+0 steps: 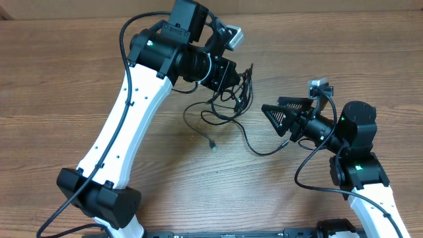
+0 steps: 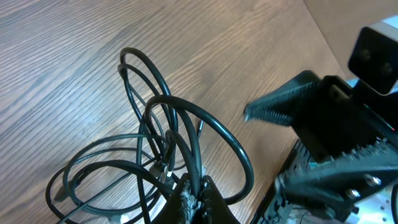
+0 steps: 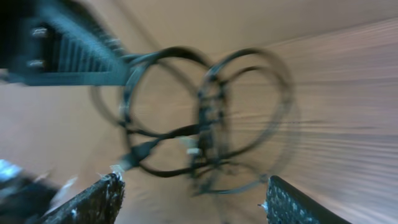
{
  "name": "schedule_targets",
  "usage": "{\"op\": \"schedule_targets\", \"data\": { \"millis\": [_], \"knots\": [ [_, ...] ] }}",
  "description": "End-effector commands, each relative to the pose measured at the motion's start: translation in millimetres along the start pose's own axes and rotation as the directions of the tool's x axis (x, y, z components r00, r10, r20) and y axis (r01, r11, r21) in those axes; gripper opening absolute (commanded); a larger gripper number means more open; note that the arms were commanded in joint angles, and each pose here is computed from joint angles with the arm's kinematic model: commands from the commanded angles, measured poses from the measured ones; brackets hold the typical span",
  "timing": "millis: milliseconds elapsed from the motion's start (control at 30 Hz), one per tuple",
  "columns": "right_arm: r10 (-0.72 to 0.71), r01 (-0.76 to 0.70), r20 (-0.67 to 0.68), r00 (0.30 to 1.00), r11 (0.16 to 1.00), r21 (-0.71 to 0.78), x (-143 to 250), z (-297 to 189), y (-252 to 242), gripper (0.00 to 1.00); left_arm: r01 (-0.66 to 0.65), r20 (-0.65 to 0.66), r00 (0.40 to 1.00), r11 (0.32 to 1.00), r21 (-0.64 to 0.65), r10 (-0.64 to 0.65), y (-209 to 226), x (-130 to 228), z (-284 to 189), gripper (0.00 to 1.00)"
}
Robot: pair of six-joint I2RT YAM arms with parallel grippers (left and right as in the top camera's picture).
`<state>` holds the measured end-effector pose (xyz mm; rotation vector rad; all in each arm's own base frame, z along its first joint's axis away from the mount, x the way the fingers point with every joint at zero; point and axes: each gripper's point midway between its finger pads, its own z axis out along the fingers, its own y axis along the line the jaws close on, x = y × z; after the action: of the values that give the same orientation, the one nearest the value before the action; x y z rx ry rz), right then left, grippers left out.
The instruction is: Untangle cables
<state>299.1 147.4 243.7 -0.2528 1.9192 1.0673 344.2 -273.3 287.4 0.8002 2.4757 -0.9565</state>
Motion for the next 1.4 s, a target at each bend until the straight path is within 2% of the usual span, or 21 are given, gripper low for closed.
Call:
{"op": "schedule_targets", "data": {
  "millis": [0,200,267,333,400,500,567,633,700,767,867,967,1033,1233,1367],
  "knots": [
    [0.004,-0.020,-0.075,0.997,0.976,-0.218,8,-7,42,0.70,-0.111,-0.009,0.994,0.993,0.040,0.112,-20,2,7,0.04],
    [-0.025,0.002,-0.078,0.997,0.961,-0.278,7,-9,53,0.69,-0.145,-0.038,0.989,0.989,0.012,0.145,-29,7,17,0.04],
    [-0.032,0.017,-0.057,0.998,0.966,-0.257,3,-8,49,0.64,-0.157,-0.051,0.986,0.987,0.024,0.158,-38,11,21,0.04],
    [-0.023,0.015,-0.037,0.999,0.978,-0.208,-1,-6,41,0.55,-0.164,-0.060,0.984,0.986,0.033,0.166,-43,14,23,0.04],
    [-0.012,0.009,-0.023,1.000,0.987,-0.163,-3,-4,33,0.39,-0.170,-0.068,0.983,0.985,0.035,0.172,-46,16,25,0.04],
    [0.036,-0.037,-0.021,0.999,0.998,-0.058,0,-2,13,0.04,-0.173,-0.078,0.983,0.984,-0.042,0.169,-33,16,25,0.04],
    [0.087,-0.085,-0.031,0.996,0.996,0.037,8,-2,-5,0.04,-0.167,-0.092,0.984,0.977,-0.134,0.155,-15,16,22,0.04],
    [0.152,-0.143,-0.035,0.988,0.971,0.194,20,-6,-33,0.04,-0.140,-0.106,0.987,0.964,-0.224,0.119,4,18,17,0.04],
    [0.244,-0.217,-0.017,0.970,0.890,0.401,37,-19,-69,0.04,-0.118,-0.122,0.989,0.947,-0.297,0.085,20,22,10,0.04],
    [0.345,-0.296,0.052,0.937,0.709,0.640,60,-47,-110,0.04,-0.097,-0.137,0.989,0.924,-0.370,0.049,38,27,2,0.04],
    [0.389,-0.330,0.139,0.911,0.483,0.811,80,-84,-140,0.04,-0.074,-0.152,0.988,0.892,-0.446,0.006,59,33,-11,0.04],
    [0.379,-0.311,0.165,0.911,0.367,0.877,88,-106,-151,0.04,-0.038,-0.140,0.990,0.865,-0.500,-0.037,79,35,-25,0.04],
    [0.385,-0.325,0.189,0.903,0.327,0.887,91,-112,-153,0.04,-0.011,-0.117,0.991,0.853,-0.521,-0.059,88,34,-34,0.04],
    [0.399,-0.379,0.244,0.884,0.306,0.873,90,-112,-154,0.04,0.129,0.034,0.991,0.813,-0.567,-0.133,115,23,-75,0.04],
    [0.395,-0.382,0.247,0.885,0.311,0.871,88,-111,-154,0.04,0.244,0.175,0.969,0.778,-0.579,-0.174,125,14,-109,0.04]
  ]
}}
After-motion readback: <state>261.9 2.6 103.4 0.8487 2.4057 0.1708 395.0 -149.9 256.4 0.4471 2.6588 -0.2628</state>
